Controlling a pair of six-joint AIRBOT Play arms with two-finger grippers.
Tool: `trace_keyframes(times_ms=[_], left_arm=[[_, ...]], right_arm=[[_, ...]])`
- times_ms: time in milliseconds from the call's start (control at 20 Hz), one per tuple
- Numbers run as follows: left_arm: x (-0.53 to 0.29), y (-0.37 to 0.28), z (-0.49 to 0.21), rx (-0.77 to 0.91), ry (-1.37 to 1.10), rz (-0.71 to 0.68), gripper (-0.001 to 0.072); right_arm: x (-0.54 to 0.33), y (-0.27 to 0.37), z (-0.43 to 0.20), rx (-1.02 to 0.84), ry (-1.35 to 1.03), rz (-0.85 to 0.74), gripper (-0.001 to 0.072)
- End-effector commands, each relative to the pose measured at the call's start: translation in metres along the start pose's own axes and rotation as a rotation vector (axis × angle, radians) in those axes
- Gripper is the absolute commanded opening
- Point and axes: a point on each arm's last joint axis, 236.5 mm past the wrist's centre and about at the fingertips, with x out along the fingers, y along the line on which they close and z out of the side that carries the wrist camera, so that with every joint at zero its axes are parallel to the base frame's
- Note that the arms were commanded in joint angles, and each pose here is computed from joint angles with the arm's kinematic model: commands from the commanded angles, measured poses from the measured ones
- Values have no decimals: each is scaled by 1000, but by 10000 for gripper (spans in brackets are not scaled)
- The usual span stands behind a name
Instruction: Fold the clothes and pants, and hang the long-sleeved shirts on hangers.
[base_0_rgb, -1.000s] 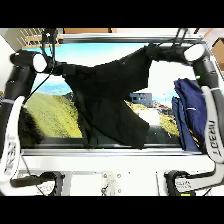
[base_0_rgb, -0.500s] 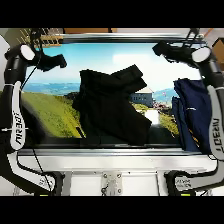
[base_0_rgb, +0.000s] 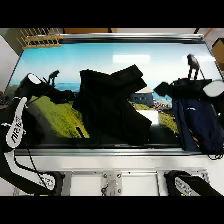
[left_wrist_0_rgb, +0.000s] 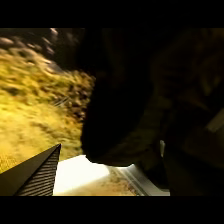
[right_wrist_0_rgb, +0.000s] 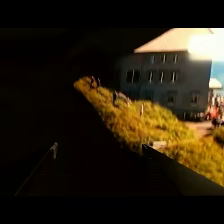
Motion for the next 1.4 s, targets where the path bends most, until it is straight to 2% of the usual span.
trace_keyframes(times_ms=[0,100,150,200,250,300,350,400,450,500,550,700,800,950,1100,1350], left_arm=[[26,-10,-13,51,6,-29,681],[30,-11,-13,54,2,-24,681],[32,-12,-14,59,8,-23,680],[32,-12,-14,57,8,-25,628],[32,-13,-15,55,11,-26,407],[32,-13,-15,45,14,-30,151],[32,-15,-18,39,26,-36,18],[31,-17,-23,29,45,-45,18],[28,-21,-31,33,76,-58,18],[20,-27,-40,37,110,-77,18],[10,-34,-48,49,134,-90,17],[-17,-52,-92,81,160,-54,18],[-30,-75,-135,64,227,-80,19],[-47,-102,-170,79,275,-92,19],[-71,-121,-160,135,155,-67,19],[-95,-122,-123,85,-81,-23,19]], right_arm=[[15,-21,-90,113,159,-24,584],[28,-31,-132,180,253,-28,611],[34,-31,-150,214,294,-18,694],[40,-29,-164,238,331,-7,701],[47,-28,-177,249,368,-2,701],[53,-26,-188,245,399,-3,701],[62,-24,-195,235,421,-7,701],[70,-23,-197,224,420,-13,698],[78,-24,-193,210,399,-23,564],[81,-25,-183,191,367,-25,228],[80,-26,-167,164,332,-24,13],[52,-31,-98,73,219,-46,13],[24,-37,-58,53,179,-81,13],[-12,-20,-19,29,146,-65,13],[-49,0,-17,-22,165,-67,13],[-98,-15,-34,79,146,-234,13]])
